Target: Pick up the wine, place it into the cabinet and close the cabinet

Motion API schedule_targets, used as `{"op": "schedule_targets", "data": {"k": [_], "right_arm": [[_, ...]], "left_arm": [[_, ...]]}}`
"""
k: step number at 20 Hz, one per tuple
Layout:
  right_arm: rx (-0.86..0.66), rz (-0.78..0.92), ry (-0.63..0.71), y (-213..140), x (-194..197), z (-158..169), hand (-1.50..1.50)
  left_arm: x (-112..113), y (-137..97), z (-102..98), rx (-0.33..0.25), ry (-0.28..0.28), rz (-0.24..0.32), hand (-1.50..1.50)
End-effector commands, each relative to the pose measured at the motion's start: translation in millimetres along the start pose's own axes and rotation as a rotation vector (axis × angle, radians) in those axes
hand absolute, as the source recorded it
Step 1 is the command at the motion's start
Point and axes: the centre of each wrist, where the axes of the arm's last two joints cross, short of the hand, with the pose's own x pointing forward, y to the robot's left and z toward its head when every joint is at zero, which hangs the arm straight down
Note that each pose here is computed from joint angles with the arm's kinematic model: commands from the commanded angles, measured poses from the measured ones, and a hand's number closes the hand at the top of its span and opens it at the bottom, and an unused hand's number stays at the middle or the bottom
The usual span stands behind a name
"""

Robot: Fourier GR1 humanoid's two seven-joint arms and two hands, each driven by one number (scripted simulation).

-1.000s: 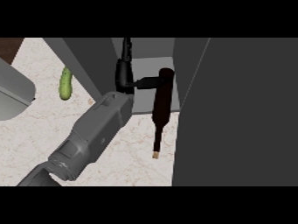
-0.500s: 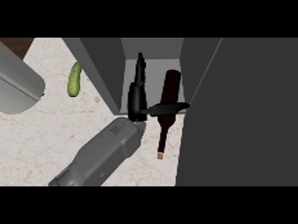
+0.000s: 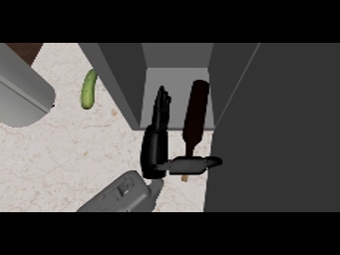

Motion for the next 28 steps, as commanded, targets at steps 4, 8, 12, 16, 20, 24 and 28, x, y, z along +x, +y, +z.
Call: {"op": "schedule_targets", "data": {"k": [4,8,12,16,20,24,28], "right_arm": [[0.021,0.024,0.000,-11,7,20,-1.50],[0.001,0.056,0.016,-3,20,13,-1.50],[0.115,0.094,0.095,-14,5,23,-1.50],[0.274,0.194,0.108,-28,11,23,1.50],[0.405,0.101,0.135,-11,3,25,1.50],[0.528,-0.005,0.181,9,-2,22,1.50],[0.603,-0.055,0.207,24,1,26,1.50]], "left_arm": [[33,15,60,-0.004,-0.009,0.015,-1.50],[56,65,87,-0.017,0.018,-0.016,1.50],[47,74,111,-0.009,0.036,-0.020,1.50],[62,108,109,-0.067,0.049,-0.033,1.50],[82,145,109,-0.082,0.039,-0.083,1.50],[85,160,110,-0.071,0.039,-0.092,1.50],[97,192,107,-0.026,0.020,-0.097,1.50]]}}
